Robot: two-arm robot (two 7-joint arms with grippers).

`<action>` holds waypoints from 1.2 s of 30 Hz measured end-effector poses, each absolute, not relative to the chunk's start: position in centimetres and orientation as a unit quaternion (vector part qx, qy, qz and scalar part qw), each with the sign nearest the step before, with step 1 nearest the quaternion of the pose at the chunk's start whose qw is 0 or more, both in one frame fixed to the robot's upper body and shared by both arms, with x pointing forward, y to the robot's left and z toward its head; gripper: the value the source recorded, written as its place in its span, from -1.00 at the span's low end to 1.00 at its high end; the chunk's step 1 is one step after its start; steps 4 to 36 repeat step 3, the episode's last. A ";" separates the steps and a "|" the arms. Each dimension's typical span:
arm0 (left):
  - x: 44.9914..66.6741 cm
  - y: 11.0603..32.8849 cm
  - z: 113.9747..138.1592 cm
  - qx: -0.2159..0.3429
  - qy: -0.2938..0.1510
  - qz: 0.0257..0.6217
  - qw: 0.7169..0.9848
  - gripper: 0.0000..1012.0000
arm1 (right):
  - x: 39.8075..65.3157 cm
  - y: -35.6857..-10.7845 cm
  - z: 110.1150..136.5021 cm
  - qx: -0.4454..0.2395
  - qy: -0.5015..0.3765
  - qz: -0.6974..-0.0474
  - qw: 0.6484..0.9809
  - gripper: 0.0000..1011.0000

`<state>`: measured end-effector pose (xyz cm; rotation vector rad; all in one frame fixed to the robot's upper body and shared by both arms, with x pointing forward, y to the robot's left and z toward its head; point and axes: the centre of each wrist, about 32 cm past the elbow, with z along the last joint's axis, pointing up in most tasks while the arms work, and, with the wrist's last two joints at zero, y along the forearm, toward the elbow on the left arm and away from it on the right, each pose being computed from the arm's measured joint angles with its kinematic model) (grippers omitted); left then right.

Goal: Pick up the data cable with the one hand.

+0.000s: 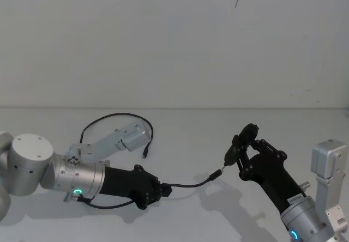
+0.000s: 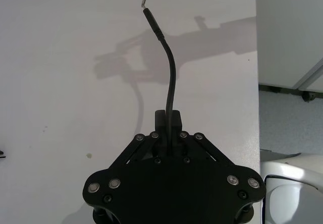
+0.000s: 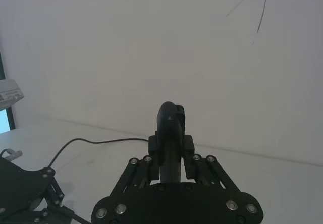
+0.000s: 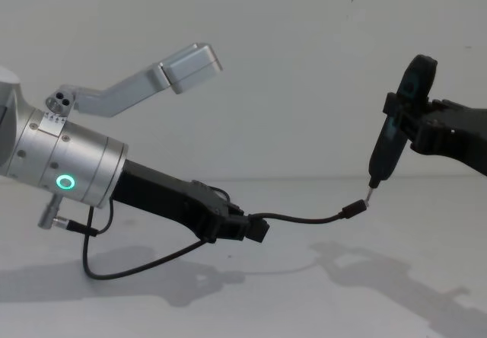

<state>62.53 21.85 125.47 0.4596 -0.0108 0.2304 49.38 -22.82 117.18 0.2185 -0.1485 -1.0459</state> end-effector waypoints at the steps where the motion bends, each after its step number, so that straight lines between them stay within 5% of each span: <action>1: 62.5 21.8 125.5 0.227 -0.005 0.114 0.967 -0.92 | 49.4 -22.8 117.2 0.104 -0.071 -0.498 0.858 -0.48; 36: 62.5 21.8 125.5 0.227 -0.005 0.114 0.967 -0.92 | 49.4 -22.8 117.2 0.104 -0.071 -0.498 0.858 -0.48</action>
